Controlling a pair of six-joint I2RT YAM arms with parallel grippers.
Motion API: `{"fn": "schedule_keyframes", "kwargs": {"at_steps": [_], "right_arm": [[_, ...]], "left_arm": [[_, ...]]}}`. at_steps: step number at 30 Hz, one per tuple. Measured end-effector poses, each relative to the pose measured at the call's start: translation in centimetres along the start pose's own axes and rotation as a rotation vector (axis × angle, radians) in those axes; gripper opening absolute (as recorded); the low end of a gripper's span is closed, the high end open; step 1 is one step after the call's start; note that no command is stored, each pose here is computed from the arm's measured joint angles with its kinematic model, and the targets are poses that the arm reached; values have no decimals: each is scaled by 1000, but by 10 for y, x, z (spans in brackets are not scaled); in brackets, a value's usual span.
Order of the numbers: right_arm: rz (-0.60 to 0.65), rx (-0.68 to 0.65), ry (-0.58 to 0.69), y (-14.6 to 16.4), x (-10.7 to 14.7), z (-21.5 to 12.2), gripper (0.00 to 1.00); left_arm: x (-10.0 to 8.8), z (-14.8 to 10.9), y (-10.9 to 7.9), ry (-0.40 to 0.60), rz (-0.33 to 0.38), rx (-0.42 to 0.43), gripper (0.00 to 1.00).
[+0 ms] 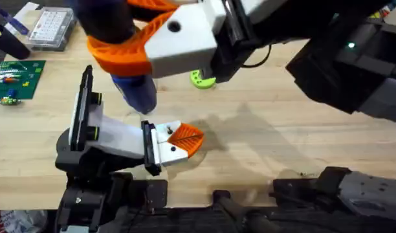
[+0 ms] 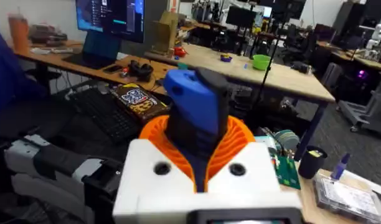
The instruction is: Pick up the gripper from the table and insert it into the empty holder that is missing its gripper. Then pick up a screw, insert it into the mounting hole, and use the screwdriver to tighten it. Finally, clean up the table by picking up the vegetable and placing it into the bucket.
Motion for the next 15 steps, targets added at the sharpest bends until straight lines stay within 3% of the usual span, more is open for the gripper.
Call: {"fn": "schedule_keyframes", "kwargs": {"at_steps": [6, 15], "right_arm": [[36, 7, 34, -6, -1, -1, 44], [91, 101, 254, -22, 22, -18, 44]], "left_arm": [[0, 0, 0, 0, 0, 1, 12], [0, 0, 0, 0, 0, 1, 12]]}}
Point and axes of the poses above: each hand's point on the last joint's axis, 136 mm out from that joint toward the fingers, its own z axis out along the fingers, its own y axis along the line the jaws close on, x = y × z, the point moved 7 cm from there along -z, back along the fingers, and after that the axes turned 12 degrees about -z, right-handed, at the moved point
